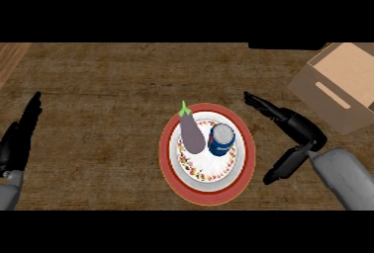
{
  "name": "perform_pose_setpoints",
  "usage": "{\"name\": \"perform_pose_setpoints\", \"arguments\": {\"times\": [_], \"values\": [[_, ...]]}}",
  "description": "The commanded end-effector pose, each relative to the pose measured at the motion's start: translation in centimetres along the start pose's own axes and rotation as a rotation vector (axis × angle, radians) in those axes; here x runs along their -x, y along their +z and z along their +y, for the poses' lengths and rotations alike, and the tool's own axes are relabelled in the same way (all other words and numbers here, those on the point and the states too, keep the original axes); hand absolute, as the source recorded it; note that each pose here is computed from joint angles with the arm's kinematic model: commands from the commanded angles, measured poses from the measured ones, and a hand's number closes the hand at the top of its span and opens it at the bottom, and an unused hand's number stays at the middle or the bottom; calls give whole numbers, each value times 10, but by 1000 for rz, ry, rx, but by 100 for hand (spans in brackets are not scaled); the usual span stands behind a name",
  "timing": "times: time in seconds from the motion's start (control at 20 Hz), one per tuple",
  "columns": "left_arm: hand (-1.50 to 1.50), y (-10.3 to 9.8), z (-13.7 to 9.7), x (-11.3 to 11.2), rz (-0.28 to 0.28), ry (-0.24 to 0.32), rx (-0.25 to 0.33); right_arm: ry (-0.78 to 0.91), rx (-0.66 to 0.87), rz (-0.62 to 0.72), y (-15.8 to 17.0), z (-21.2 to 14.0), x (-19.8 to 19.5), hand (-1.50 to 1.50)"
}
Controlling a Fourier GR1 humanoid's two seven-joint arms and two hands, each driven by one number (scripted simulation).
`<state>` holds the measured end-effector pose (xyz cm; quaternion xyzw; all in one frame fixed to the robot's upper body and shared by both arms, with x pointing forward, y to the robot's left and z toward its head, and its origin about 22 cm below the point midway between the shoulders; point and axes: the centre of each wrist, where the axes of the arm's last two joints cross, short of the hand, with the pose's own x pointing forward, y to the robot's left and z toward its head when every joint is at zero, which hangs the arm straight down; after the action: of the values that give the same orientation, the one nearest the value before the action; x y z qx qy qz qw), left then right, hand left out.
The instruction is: Pick the can from the plate and place it in the cardboard box
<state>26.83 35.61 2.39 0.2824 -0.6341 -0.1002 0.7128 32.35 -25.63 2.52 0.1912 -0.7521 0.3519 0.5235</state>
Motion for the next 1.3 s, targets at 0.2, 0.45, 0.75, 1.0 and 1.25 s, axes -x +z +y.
{"name": "perform_pose_setpoints", "arguments": {"times": [0.2,0.45,0.75,1.0,1.25], "values": [[0,-1,-7,7,8,-9,4,383,-178,-10,-28,-50,-12,-150],[0,-6,-11,-16,18,3,4,538,-377,99,-49,-61,-26,-150],[0,-1,7,0,32,-19,7,689,-578,252,-87,-56,-49,-150],[0,4,2,7,47,-11,-3,689,-681,287,-120,-6,-34,-150],[0,6,-15,6,49,-11,2,738,-677,333,-137,8,-34,-150]]}}
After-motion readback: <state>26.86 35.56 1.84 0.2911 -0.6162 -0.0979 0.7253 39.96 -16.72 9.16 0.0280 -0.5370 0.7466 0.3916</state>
